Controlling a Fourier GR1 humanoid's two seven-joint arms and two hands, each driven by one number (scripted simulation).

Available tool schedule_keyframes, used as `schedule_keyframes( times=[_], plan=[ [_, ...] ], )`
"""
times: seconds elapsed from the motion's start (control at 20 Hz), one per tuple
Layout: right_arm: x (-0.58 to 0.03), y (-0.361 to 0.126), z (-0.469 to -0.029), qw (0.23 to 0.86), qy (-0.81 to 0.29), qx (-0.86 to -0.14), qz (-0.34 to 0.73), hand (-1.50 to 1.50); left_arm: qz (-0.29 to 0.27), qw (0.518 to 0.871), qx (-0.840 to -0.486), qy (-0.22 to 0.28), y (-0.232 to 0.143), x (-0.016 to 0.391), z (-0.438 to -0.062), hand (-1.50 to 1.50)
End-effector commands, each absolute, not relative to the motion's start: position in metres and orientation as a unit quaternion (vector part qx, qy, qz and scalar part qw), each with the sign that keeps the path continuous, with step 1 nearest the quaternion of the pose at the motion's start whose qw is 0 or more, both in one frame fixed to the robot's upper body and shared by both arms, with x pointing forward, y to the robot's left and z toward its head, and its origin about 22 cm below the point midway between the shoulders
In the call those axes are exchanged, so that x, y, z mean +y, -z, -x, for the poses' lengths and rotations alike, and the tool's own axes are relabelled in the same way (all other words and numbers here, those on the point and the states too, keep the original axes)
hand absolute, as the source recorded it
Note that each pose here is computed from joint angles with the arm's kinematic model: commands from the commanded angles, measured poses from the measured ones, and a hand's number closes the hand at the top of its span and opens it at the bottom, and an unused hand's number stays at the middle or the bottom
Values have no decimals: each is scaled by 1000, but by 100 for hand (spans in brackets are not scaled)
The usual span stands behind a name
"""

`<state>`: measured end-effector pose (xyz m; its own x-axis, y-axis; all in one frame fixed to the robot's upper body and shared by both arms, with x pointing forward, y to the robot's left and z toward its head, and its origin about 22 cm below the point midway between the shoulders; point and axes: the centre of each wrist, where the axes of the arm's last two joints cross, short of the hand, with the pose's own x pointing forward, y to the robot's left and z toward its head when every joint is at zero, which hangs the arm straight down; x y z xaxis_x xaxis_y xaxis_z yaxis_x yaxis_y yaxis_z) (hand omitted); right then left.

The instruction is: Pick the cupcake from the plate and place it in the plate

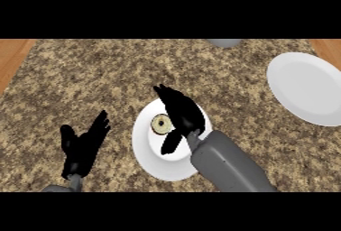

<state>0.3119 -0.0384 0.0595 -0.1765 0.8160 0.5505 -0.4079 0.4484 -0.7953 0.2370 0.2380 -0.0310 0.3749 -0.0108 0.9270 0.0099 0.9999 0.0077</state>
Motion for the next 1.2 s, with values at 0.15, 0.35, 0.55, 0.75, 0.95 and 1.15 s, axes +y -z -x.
schedule_keyframes(
  times=[0.15, 0.35, 0.55, 0.75, 0.95, 1.15],
  plan=[
    [-29, -36, -305, 610, -518, -555, 225, -150, 3, 831, -557, -2, 26, 224, -239, 0],
    [-13, -54, -316, 617, -510, -546, 245, -150, 1, 828, -560, 12, 44, 229, -228, 0],
    [-32, -37, -314, 615, -525, -541, 231, -150, 10, 831, -556, -3, 26, 236, -239, 0],
    [-22, -13, -306, 614, -541, -529, 225, -150, 2, 825, -566, -1, 33, 225, -232, 0],
    [-22, -11, -331, 616, -537, -527, 233, -150, 11, 828, -560, 15, 22, 241, -240, 0],
    [-27, -5, -336, 569, -592, -518, 238, 150, 5, 827, -562, 5, 39, 243, -240, 0]
  ],
)
